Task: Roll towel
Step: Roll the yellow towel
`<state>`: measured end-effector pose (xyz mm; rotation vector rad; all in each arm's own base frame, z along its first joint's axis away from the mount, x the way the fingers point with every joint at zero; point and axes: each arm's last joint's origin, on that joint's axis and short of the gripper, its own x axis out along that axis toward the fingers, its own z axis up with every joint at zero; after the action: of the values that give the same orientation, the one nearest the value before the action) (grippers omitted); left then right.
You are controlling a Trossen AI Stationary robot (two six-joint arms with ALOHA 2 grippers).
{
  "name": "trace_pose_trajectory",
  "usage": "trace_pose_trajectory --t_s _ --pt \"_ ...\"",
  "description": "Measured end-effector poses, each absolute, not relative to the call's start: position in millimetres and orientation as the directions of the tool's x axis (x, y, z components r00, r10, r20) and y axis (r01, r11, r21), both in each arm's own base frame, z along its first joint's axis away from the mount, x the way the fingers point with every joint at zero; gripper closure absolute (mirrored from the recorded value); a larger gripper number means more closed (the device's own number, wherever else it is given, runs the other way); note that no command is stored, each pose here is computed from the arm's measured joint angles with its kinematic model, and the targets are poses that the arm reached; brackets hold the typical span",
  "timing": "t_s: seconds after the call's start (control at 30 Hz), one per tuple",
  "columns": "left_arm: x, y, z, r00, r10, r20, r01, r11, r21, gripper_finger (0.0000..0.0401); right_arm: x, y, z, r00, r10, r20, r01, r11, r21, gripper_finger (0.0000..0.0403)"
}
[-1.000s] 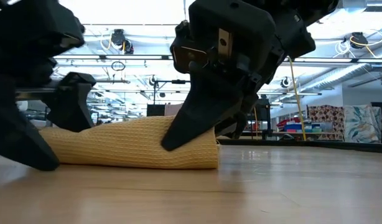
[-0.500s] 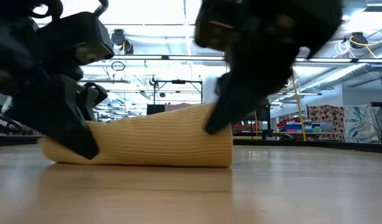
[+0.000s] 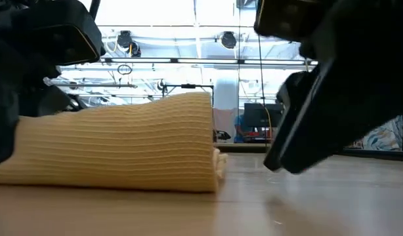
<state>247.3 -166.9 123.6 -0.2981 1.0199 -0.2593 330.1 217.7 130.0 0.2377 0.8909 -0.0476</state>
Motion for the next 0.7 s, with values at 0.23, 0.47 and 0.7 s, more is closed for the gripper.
trace_pose_trajectory --t_s 0.23,0.47,0.7 --pt "252 -160 124 0.442 -0.442 -0.78 0.042 0.879 -0.475 0.0339 324 249 145 0.813 0.021 -0.582 -0.042 0.999 -0.023 0.0159" --pt "266 -140 126 0.458 -0.471 -0.754 0.005 0.85 -0.528 0.0339 321 260 148 0.874 -0.052 -0.484 -0.056 0.977 -0.205 0.0157" --pt "277 -119 127 0.49 -0.459 -0.741 -0.045 0.836 -0.547 0.0339 338 245 135 0.875 -0.12 -0.469 0.005 0.971 -0.239 0.0157"
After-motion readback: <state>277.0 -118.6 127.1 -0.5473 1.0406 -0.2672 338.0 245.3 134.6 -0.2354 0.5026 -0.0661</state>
